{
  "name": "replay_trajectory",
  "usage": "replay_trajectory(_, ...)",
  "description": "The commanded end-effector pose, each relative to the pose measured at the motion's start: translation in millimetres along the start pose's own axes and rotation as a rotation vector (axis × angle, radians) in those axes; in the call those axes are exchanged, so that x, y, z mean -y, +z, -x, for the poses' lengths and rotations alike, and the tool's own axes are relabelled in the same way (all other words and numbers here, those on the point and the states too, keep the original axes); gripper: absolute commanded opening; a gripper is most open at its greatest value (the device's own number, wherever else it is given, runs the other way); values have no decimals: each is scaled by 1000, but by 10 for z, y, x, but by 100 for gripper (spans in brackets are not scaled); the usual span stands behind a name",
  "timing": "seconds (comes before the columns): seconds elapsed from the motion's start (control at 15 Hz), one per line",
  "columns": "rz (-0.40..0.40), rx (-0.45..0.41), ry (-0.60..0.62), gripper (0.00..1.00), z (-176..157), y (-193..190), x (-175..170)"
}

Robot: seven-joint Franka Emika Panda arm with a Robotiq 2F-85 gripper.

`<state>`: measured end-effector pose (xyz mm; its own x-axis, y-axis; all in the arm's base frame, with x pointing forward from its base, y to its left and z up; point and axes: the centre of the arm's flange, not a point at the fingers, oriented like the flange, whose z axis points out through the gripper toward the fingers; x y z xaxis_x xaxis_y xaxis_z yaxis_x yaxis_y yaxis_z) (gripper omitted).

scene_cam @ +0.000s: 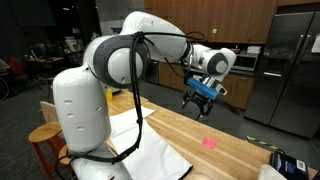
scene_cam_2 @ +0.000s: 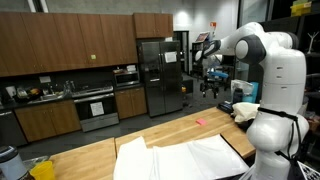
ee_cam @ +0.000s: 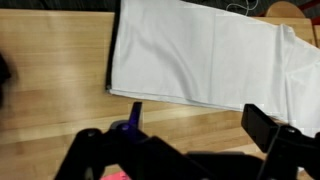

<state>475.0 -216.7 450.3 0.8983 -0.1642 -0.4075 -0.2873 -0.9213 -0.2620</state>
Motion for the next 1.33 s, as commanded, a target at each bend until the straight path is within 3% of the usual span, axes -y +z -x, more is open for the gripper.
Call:
replay_trajectory(0.0, 66, 42, -12, 100, -170, -273, -449)
replay_trajectory(0.2, 109, 115, -23, 100, -106, -273, -717)
replay_trajectory(0.47, 276, 108, 66, 100, 24, -180, -919)
replay_trajectory(0.53, 223, 126, 32, 100, -47, -169, -871)
replay_trajectory(1.27, 279, 120, 42, 100, -42, -99, -895)
